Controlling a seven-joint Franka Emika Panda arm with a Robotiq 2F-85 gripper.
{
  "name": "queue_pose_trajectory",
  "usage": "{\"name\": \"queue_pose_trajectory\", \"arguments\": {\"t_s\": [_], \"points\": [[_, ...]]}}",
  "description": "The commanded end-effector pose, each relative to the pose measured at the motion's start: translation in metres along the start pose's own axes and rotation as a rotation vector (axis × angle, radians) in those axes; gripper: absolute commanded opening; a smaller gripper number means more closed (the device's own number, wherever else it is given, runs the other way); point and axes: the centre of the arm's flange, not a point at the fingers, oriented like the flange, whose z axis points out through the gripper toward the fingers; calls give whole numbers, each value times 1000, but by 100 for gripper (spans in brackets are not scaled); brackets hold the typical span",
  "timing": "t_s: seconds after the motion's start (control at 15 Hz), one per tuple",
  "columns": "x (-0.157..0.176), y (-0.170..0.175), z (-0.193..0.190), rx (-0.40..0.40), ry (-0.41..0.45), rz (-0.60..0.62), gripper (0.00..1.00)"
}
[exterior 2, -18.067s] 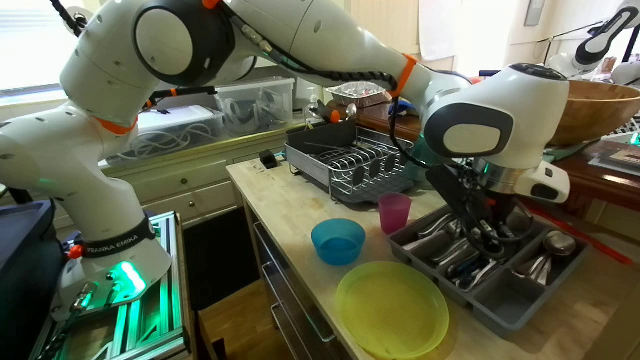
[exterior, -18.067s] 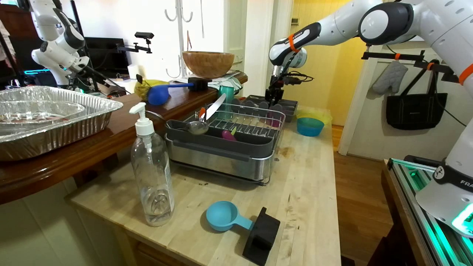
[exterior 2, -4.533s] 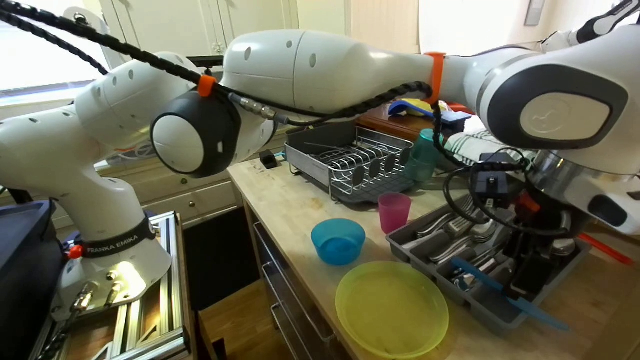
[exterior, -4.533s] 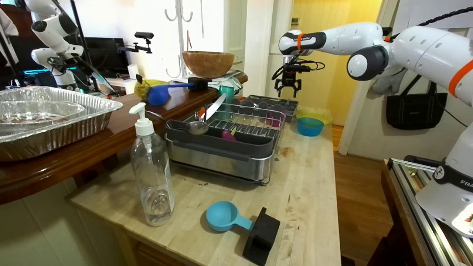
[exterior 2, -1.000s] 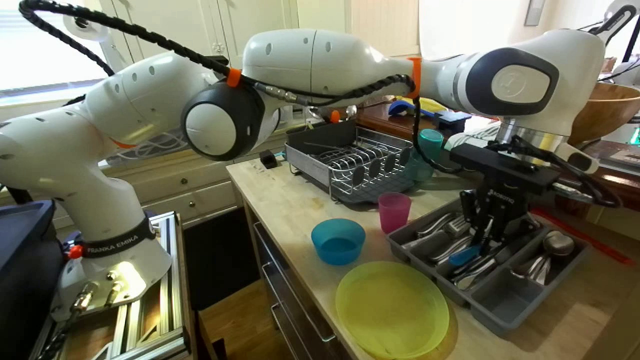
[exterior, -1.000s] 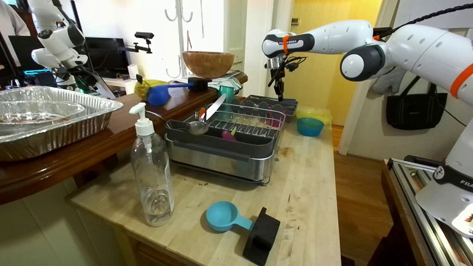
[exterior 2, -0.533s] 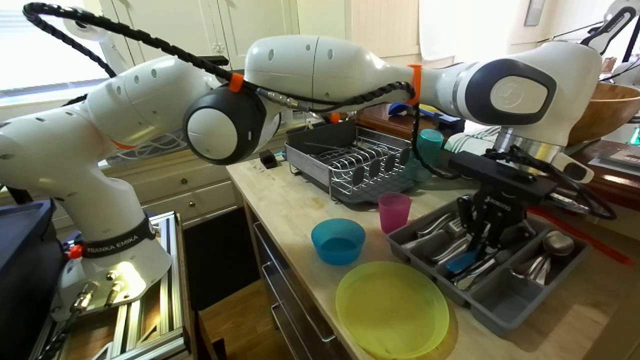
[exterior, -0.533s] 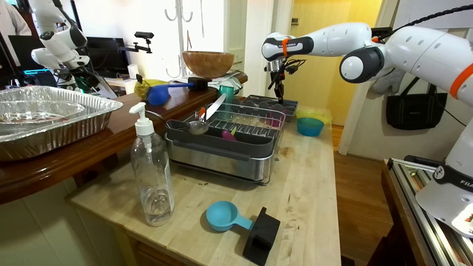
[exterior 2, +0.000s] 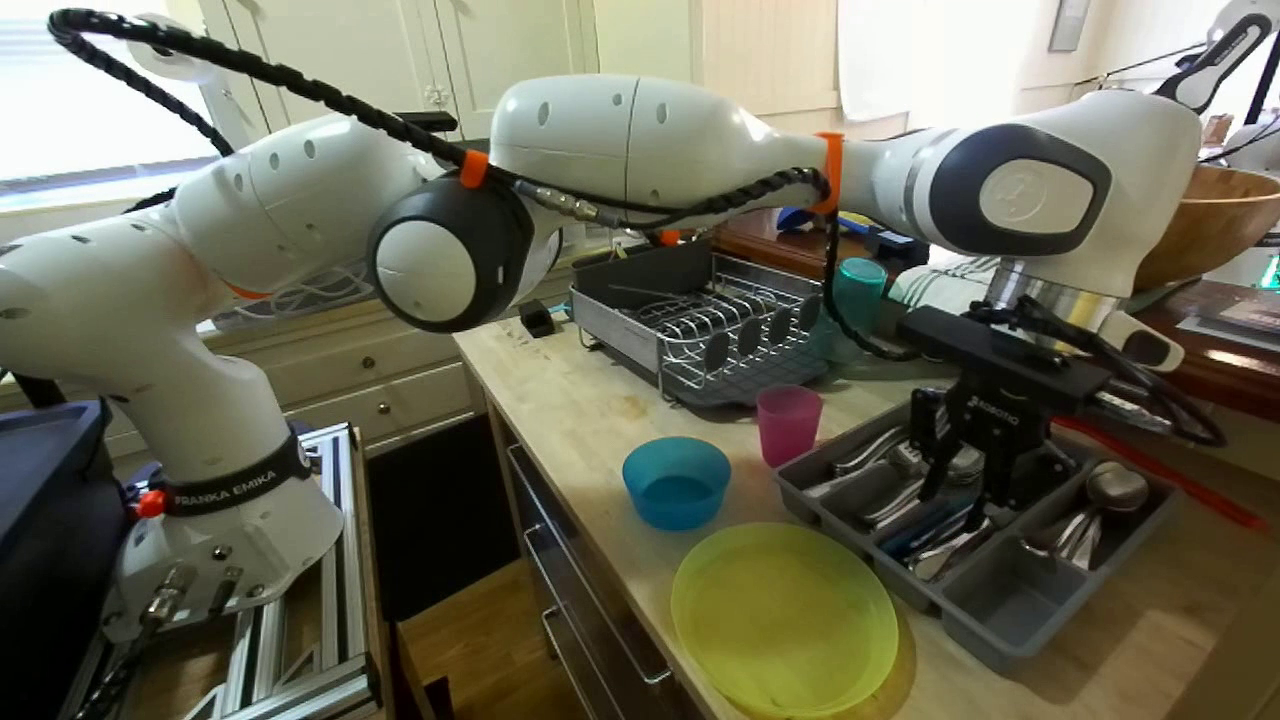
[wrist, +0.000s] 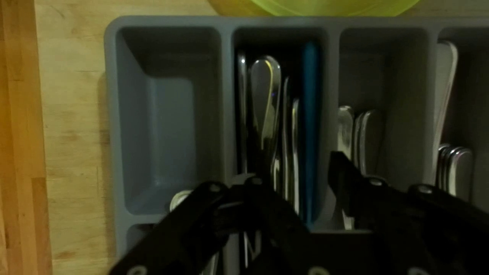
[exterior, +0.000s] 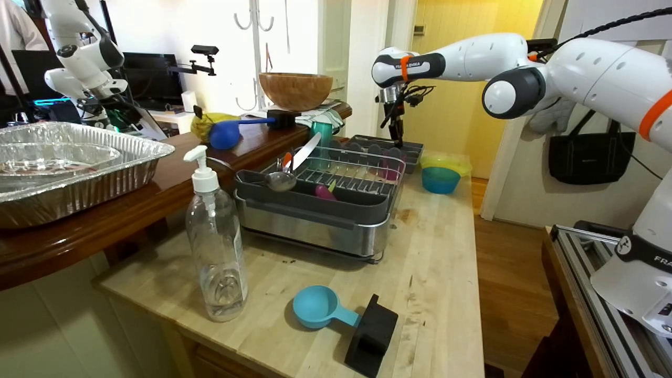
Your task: Make the blue plastic knife in the utensil rack to face the opposite direction
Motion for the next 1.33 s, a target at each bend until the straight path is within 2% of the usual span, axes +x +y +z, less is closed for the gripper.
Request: {"name": "queue_pose_trajectory", "arguments": {"t_s": [0.0, 0.2, 0.8, 1.13, 1.2, 1.27], "points": [[-6, 0, -2, 15, 38, 10, 77], [-15, 1, -18, 43, 51, 37, 99], [-55, -5, -78, 93, 117, 278, 99], [-71, -12, -94, 97, 119, 337, 100], [-45, 9, -102, 63, 129, 313, 100], [-46, 9, -105, 63, 130, 318, 100]]}}
